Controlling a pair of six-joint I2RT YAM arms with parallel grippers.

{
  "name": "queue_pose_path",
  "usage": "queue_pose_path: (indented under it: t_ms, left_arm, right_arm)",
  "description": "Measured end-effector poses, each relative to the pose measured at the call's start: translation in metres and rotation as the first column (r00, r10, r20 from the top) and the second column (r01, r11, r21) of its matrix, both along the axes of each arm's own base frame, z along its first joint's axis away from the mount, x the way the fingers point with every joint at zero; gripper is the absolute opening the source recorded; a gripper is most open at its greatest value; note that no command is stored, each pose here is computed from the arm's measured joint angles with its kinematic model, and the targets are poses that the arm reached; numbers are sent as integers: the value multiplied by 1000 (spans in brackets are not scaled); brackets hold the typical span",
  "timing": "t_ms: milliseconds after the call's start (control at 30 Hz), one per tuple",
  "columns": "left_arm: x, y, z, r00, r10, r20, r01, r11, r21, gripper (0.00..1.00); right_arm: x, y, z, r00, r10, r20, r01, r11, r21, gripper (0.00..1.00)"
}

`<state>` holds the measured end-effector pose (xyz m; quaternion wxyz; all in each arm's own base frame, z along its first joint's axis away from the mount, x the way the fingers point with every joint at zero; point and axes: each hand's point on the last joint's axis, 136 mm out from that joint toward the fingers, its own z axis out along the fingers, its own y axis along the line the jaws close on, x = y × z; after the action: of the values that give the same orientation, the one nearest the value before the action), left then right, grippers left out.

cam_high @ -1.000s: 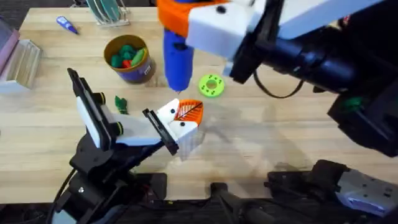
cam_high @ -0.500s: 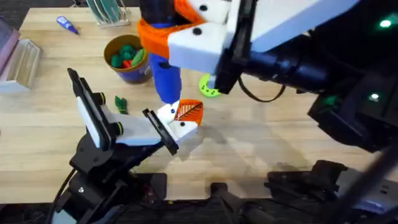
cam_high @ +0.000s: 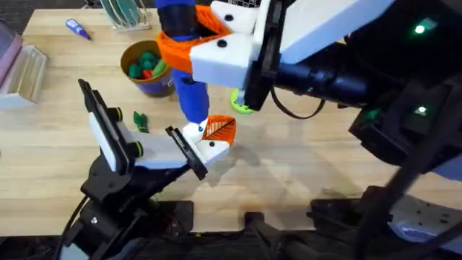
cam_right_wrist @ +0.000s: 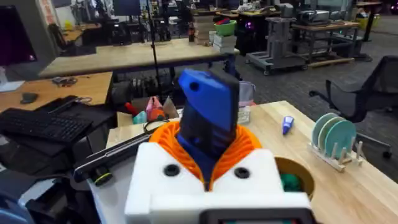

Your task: Pick up the gripper from the table and insert it into the empty holder that is missing its gripper. Then pick up a screw, insert it into the mounting hole, and use the screwdriver to tighten it. Finally, clean up the table by picking up the vegetable and placing it into the bucket.

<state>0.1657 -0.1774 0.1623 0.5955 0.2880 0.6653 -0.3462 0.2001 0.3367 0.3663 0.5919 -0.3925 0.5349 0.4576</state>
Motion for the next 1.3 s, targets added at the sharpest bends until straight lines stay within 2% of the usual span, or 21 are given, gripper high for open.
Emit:
queue_pose_path:
  t_ms: [700, 1300]
  left_arm:
    - [0, 0, 0, 1000, 0, -2, 0, 1000, 0, 10]
    - [0, 0, 0, 1000, 1, -3, -1, 1000, -2, 10]
  right_arm:
    - [7, 8, -17, 999, 0, -34, -1, 999, -33, 22]
    - [8, 9, -19, 999, 0, -45, -2, 999, -35, 22]
